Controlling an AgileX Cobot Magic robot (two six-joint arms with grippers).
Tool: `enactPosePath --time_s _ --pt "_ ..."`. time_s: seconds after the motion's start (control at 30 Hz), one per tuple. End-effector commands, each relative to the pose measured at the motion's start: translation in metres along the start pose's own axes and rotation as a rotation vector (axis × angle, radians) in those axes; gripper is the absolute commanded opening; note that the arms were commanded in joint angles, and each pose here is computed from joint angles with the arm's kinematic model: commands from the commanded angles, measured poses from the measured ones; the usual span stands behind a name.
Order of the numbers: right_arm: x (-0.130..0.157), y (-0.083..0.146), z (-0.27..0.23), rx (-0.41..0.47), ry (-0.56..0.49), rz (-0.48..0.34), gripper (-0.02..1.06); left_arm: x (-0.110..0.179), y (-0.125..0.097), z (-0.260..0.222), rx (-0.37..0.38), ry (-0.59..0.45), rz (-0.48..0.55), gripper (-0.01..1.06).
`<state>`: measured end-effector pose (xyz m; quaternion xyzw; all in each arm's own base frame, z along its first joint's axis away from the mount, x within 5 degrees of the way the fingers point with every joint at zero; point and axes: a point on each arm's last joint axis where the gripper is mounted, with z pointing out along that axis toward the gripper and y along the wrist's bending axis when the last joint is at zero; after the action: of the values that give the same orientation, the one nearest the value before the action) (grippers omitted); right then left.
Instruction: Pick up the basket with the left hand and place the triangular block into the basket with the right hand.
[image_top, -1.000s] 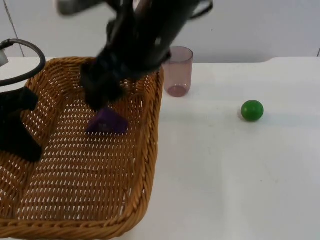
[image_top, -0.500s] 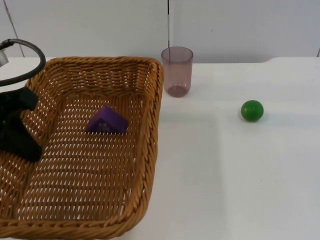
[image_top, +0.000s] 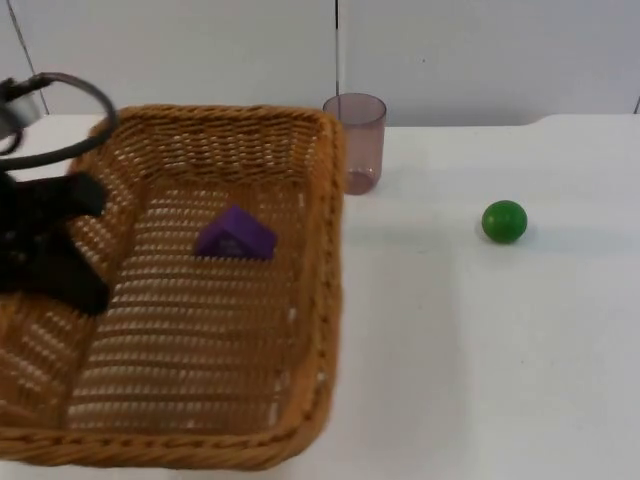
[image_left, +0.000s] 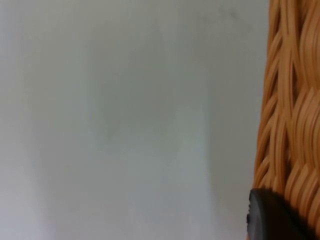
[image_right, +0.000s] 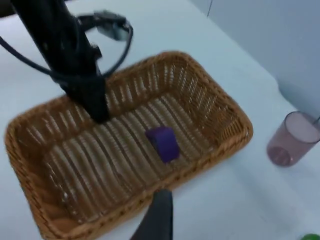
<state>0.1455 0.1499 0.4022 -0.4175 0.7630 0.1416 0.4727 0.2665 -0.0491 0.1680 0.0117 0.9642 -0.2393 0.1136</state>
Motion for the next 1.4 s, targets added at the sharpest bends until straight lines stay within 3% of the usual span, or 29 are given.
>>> enactPosePath --time_s 0.0,0.13,0.3,0.43,0.73,0.83,0.87,0.9,0.93,1.0,1.03,1.07,1.17,1.37 --pt "0.0 0.0 -0.017 0.013 -0.061 -0.003 0.79 -0.001 -0.012 0.006 0.024 -0.029 -0.032 0.0" --pt "0.001 0.0 -0.055 0.034 -0.162 -0.002 0.79 0.0 -0.033 0.042 0.016 -0.032 -0.044 0.0" --pt "0.003 0.0 -0.074 0.045 -0.218 -0.001 0.79 0.008 -0.041 0.079 -0.031 -0.001 -0.045 0.0" --pt "0.004 0.0 -0.077 0.044 -0.214 -0.001 0.79 0.013 -0.041 0.103 -0.068 0.012 -0.047 0.0" --pt "0.006 0.001 -0.075 0.039 -0.19 0.006 0.78 0.014 -0.039 0.124 -0.072 0.061 -0.058 0.01" --pt "0.006 0.001 -0.075 0.039 -0.19 0.006 0.78 0.014 -0.04 0.124 -0.067 0.068 -0.058 0.24" --pt "0.006 0.001 -0.075 0.039 -0.19 0.006 0.78 0.015 -0.04 0.124 -0.066 0.073 -0.053 0.43" --pt "0.006 0.001 -0.075 0.039 -0.19 0.006 0.78 0.015 -0.04 0.124 -0.066 0.073 -0.053 0.43" --pt "0.006 0.001 -0.075 0.039 -0.19 0.006 0.78 0.015 -0.04 0.123 -0.066 0.077 -0.042 0.63" --pt "0.006 0.001 -0.075 0.038 -0.19 0.014 0.78 0.015 -0.041 0.12 -0.071 0.081 0.004 0.93" --pt "0.006 0.001 -0.075 0.038 -0.19 0.014 0.78 0.015 -0.041 0.12 -0.071 0.081 0.004 0.93" --pt "0.006 0.0 -0.075 0.041 -0.192 0.012 0.78 0.014 -0.042 0.117 -0.076 0.079 0.036 1.05" --pt "0.006 0.0 -0.076 0.044 -0.198 0.01 0.78 0.008 -0.045 0.096 -0.1 0.037 0.123 1.05" --pt "0.004 -0.003 -0.077 0.078 -0.213 -0.019 0.78 -0.009 -0.042 0.038 -0.149 -0.1 0.147 1.05"
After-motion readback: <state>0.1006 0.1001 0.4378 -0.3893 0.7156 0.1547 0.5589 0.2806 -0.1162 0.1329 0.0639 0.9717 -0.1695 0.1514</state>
